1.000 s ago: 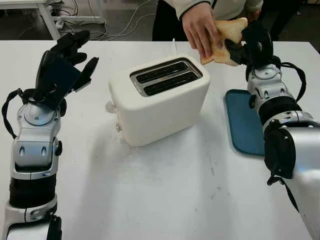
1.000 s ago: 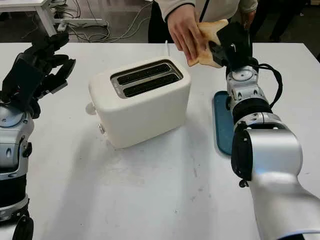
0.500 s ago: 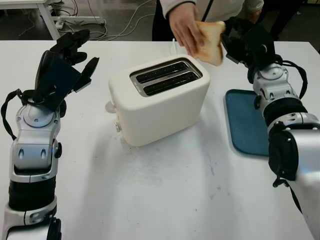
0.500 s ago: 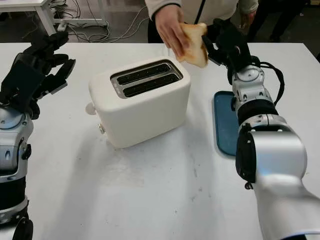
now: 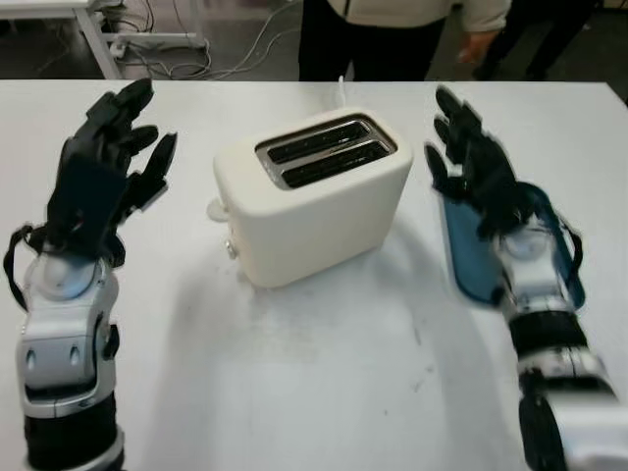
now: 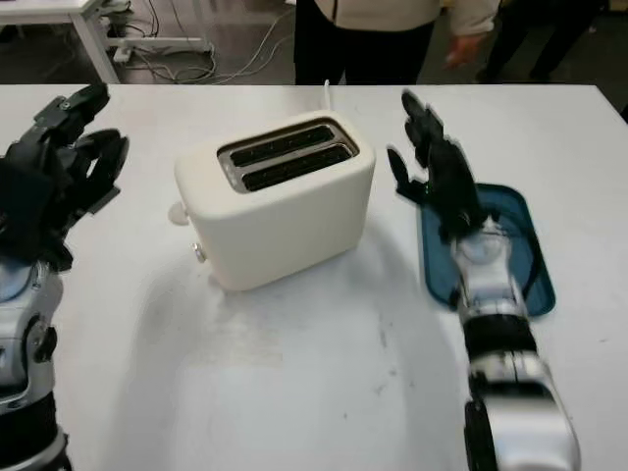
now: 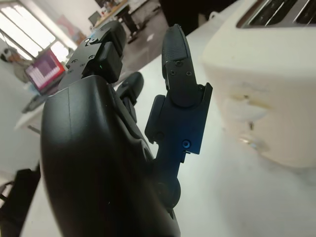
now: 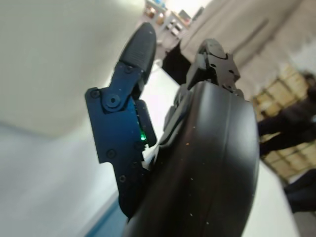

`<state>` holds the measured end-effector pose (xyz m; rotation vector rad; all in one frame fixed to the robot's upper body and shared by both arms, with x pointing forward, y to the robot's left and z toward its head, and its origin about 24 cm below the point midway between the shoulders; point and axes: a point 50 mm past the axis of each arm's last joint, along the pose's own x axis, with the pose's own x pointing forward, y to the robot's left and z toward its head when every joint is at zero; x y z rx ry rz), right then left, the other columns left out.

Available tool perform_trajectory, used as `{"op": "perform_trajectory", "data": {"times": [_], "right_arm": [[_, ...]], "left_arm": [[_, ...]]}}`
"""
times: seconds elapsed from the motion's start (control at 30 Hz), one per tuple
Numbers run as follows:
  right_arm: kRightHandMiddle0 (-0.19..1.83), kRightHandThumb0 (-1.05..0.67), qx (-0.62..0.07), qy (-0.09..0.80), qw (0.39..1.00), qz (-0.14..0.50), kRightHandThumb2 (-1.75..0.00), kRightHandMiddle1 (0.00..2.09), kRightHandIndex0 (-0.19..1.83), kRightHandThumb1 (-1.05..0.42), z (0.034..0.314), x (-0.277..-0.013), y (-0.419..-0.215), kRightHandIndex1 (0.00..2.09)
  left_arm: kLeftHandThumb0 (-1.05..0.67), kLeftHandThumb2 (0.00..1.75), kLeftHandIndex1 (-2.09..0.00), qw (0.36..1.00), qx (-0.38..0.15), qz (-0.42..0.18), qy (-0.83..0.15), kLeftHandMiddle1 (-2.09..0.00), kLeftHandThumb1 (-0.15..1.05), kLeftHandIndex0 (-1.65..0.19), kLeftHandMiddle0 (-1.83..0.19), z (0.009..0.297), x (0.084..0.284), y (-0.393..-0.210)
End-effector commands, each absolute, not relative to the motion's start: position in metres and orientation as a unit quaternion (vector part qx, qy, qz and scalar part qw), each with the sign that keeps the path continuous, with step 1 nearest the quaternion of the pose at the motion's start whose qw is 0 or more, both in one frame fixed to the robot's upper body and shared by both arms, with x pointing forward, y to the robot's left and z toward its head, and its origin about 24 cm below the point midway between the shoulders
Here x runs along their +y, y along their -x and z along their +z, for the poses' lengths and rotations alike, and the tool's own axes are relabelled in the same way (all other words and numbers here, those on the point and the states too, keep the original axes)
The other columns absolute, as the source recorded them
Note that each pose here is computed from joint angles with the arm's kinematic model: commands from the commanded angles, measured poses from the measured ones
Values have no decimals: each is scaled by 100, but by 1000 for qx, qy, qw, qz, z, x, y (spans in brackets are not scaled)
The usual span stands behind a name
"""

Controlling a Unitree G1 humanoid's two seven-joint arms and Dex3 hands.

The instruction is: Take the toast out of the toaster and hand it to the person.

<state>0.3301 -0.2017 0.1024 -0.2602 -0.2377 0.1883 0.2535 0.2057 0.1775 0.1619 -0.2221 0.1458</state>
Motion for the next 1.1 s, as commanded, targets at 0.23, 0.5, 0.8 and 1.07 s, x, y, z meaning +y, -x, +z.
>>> {"op": "perform_trajectory", "data": {"times": [0.23, 0.5, 0.8, 1.07], "right_arm": [[0, -66, -125, 39, 988, 82, -88, 0, 0, -92, 85, -180, -274, 0], [0, -72, -101, -35, 989, 104, -85, 0, 0, -92, 76, -159, -244, 0], [0, -64, -63, -63, 989, 119, -89, 0, 0, -92, 53, -143, -234, 0], [0, -62, -54, -64, 991, 105, -90, 0, 0, -92, 51, -141, -235, 0]], "left_arm": [[-57, 52, -15, 989, -82, 88, -84, -70, 92, -24, -1, 146, 190, -227], [-57, 57, -13, 987, -79, 104, -89, -66, 92, -28, -7, 117, 175, -221], [-65, 54, -11, 992, -45, 106, -43, -67, 92, -26, -2, 92, 164, -224], [-63, 55, -9, 994, -38, 97, -29, -67, 92, -24, 0, 90, 162, -226]]}}
